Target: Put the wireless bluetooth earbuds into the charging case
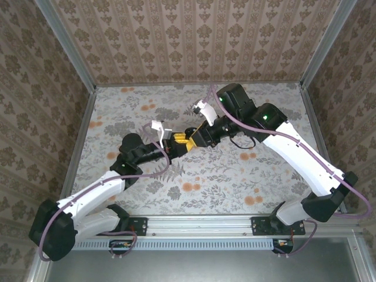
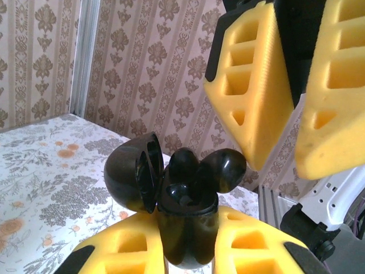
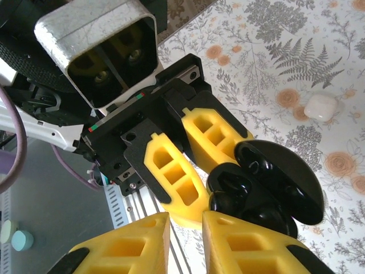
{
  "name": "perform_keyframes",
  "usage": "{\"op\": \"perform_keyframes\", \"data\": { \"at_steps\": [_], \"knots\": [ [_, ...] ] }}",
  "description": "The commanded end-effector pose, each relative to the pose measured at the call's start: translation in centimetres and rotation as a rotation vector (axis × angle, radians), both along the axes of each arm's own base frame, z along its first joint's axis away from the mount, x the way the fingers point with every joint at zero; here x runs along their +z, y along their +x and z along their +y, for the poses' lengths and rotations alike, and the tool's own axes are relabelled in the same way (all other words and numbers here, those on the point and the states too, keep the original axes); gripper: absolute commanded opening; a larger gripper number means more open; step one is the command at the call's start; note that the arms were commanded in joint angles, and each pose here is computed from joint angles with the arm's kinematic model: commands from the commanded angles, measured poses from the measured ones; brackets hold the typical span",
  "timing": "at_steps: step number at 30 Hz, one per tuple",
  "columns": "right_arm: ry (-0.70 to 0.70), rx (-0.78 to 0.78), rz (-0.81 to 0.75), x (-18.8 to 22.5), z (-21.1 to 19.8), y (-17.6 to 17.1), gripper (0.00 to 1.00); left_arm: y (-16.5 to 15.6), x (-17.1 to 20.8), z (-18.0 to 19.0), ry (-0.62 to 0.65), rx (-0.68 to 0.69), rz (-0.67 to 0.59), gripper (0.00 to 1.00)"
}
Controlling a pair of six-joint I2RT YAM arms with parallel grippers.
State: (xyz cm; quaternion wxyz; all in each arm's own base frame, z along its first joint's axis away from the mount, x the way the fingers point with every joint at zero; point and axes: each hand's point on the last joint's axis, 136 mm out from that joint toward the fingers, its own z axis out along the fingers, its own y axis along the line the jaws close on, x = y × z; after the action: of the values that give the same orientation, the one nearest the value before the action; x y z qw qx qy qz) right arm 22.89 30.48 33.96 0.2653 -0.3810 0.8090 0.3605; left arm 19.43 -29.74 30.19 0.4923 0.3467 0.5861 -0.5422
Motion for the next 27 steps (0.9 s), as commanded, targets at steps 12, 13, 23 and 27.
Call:
{"op": "perform_keyframes", "data": {
  "at_steps": [12,13,23,27],
  "knots": [
    [0.039,-0.014,0.031,0.0,0.2,-0.2,0.22,-1.1,3.7,-0.8,-0.064,-0.036,-0.085,0.00],
    [0.043,-0.011,0.034,0.0,0.2,-0.3,0.22,-1.2,3.7,-0.8,-0.063,-0.036,-0.085,0.00],
    [0.192,-0.083,-0.039,6.5,-1.8,-1.8,0.27,-1.3,3.1,-0.7,-0.048,-0.034,-0.100,0.00],
    [0.203,-0.243,0.014,6.5,-3.8,0.2,0.46,-1.9,3.4,-0.4,-0.049,-0.047,-0.119,0.00]
  ]
}}
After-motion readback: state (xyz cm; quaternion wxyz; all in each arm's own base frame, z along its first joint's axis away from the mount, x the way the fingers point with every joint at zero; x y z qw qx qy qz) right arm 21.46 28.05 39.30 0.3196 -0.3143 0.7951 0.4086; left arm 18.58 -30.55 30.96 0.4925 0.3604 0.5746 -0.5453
